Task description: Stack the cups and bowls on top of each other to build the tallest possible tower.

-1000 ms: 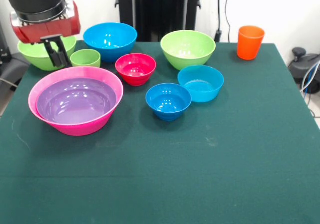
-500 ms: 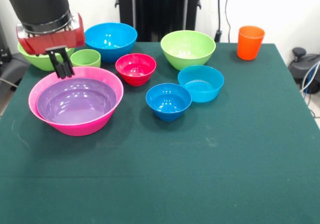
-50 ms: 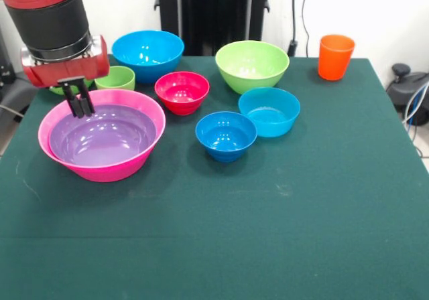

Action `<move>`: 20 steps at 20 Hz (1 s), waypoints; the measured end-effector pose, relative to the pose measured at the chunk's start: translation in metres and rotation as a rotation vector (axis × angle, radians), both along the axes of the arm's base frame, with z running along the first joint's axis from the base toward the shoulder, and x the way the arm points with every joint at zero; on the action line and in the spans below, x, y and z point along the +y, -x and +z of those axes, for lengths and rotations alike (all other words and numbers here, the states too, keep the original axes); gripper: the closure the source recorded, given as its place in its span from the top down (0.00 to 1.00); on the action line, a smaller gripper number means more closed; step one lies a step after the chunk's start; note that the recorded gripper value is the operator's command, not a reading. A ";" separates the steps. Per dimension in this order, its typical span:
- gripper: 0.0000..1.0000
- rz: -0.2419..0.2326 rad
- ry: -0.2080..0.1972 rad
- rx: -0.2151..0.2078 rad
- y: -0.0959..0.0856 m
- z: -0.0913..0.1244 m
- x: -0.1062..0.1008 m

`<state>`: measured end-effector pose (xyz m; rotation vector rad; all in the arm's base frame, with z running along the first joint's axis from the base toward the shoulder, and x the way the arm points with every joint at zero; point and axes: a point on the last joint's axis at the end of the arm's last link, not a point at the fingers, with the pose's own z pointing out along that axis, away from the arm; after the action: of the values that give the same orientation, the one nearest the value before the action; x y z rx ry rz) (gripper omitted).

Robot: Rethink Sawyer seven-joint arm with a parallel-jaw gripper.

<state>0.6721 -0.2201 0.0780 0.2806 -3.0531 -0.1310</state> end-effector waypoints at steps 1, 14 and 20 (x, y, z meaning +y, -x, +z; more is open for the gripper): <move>0.00 -0.002 0.003 -0.003 0.001 -0.001 -0.001; 0.00 -0.027 0.036 -0.015 0.014 -0.014 -0.019; 0.00 -0.032 0.019 -0.012 0.019 -0.032 -0.015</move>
<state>0.6535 -0.2355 0.0460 0.2328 -3.0702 -0.1030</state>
